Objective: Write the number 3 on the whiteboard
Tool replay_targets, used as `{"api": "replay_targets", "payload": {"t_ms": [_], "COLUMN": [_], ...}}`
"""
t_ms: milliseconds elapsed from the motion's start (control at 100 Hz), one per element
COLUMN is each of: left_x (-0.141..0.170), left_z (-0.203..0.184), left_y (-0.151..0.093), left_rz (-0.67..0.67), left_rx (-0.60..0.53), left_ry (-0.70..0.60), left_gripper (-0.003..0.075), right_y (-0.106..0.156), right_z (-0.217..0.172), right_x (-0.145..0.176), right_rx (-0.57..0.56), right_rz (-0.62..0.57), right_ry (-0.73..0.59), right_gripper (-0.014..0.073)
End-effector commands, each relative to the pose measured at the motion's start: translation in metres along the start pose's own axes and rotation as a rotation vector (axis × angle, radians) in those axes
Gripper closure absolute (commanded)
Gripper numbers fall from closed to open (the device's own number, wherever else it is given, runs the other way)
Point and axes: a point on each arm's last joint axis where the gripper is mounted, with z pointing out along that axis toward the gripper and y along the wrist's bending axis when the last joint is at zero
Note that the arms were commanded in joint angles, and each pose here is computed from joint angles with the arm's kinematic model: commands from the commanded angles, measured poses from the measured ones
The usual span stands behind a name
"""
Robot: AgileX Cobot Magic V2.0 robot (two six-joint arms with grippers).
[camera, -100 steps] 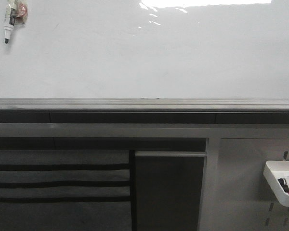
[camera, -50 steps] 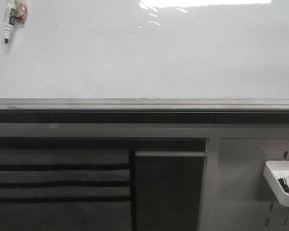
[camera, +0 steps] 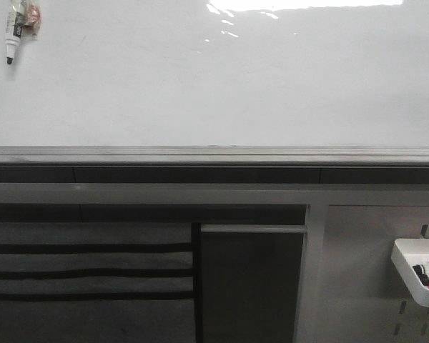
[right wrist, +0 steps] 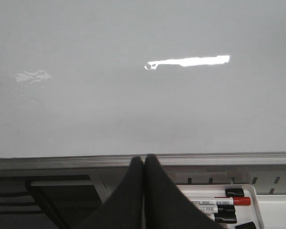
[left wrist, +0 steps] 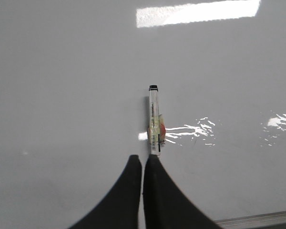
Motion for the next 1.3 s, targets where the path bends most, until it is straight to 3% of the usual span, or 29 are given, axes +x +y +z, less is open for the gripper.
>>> {"api": "replay_targets", "payload": {"t_ms": [0, 60, 160, 230, 280, 730, 890, 1090, 1290], "left_x": [-0.016, -0.018, -0.019, -0.019, -0.019, -0.019, -0.015, -0.002, 0.011], "left_z": [0.000, 0.000, 0.000, 0.000, 0.000, 0.000, 0.007, 0.046, 0.100], "left_y": [0.003, 0.004, 0.004, 0.004, 0.004, 0.003, 0.003, 0.001, 0.003], "left_rz": [-0.010, -0.009, 0.003, -0.001, -0.011, -0.048, -0.048, -0.030, -0.037], "left_rx": [-0.031, -0.037, -0.045, -0.043, -0.040, -0.027, -0.018, 0.028, 0.029], "left_ry": [-0.108, -0.126, -0.138, -0.138, -0.137, -0.140, -0.086, 0.058, 0.190], "left_gripper": [0.0698, 0.0605, 0.0332, 0.0188, 0.0143, 0.0175, 0.0175, 0.0175, 0.0175], "right_y": [0.001, 0.001, 0.001, 0.001, 0.001, 0.001, 0.001, 0.003, 0.020], "right_z": [-0.004, -0.004, -0.004, -0.004, -0.004, -0.004, -0.003, -0.003, 0.000], "right_x": [-0.020, -0.021, -0.022, -0.022, -0.022, -0.023, -0.021, -0.018, -0.015], "right_rx": [-0.002, -0.002, -0.002, -0.002, -0.002, -0.004, -0.003, -0.027, -0.216], "right_rz": [0.012, 0.012, 0.012, 0.012, 0.012, 0.015, 0.015, -0.005, -0.028], "right_ry": [-0.128, -0.140, -0.147, -0.147, -0.147, -0.168, -0.147, -0.118, -0.072], "right_gripper": [0.0560, 0.0428, 0.0195, 0.0130, 0.0127, 0.0128, 0.0128, 0.0128, 0.0128]}}
